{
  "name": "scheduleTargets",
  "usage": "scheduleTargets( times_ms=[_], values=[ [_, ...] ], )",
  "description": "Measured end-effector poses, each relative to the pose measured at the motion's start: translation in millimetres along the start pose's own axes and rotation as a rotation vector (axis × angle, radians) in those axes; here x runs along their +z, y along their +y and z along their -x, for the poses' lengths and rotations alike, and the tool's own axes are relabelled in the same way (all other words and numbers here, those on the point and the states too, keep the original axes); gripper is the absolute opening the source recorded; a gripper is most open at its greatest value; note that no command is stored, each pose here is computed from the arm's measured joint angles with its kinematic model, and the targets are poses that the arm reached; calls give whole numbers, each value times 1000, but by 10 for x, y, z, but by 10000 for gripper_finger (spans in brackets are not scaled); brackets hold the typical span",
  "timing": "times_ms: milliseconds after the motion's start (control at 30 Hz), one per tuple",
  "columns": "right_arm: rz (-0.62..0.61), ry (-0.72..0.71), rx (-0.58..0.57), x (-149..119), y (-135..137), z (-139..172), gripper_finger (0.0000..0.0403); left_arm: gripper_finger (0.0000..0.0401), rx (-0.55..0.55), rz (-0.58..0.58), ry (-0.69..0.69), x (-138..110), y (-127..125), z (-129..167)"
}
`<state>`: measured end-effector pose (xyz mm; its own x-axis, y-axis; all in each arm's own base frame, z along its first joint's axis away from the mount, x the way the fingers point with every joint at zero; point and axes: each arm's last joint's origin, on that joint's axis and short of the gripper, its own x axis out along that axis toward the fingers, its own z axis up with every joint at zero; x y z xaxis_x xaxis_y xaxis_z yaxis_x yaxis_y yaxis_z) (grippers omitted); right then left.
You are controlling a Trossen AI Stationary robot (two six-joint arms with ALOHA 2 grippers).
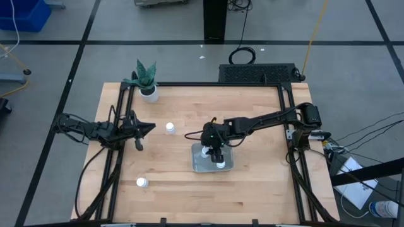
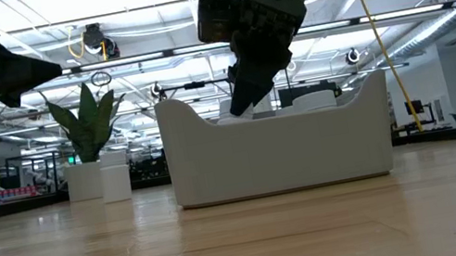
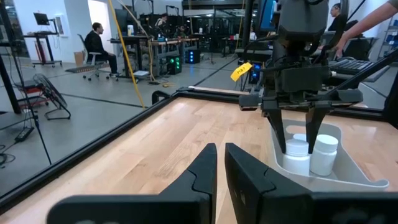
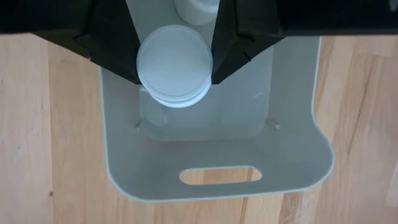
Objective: Pick and place pill bottles into a basket
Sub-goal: Put the white pill bottle into the gray bin
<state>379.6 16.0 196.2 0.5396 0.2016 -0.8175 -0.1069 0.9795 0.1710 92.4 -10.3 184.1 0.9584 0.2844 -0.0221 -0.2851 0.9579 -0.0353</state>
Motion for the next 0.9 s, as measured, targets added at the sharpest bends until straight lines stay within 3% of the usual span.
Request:
scheduleTargets(
  times_ms=[533,900],
  values=[
    [-13,3,27,-2,8,0,202,37,-1,0,0,0,0,0],
    [-5,-35,28,34,15,31,205,37,0,0,0,0,0,0]
  ],
)
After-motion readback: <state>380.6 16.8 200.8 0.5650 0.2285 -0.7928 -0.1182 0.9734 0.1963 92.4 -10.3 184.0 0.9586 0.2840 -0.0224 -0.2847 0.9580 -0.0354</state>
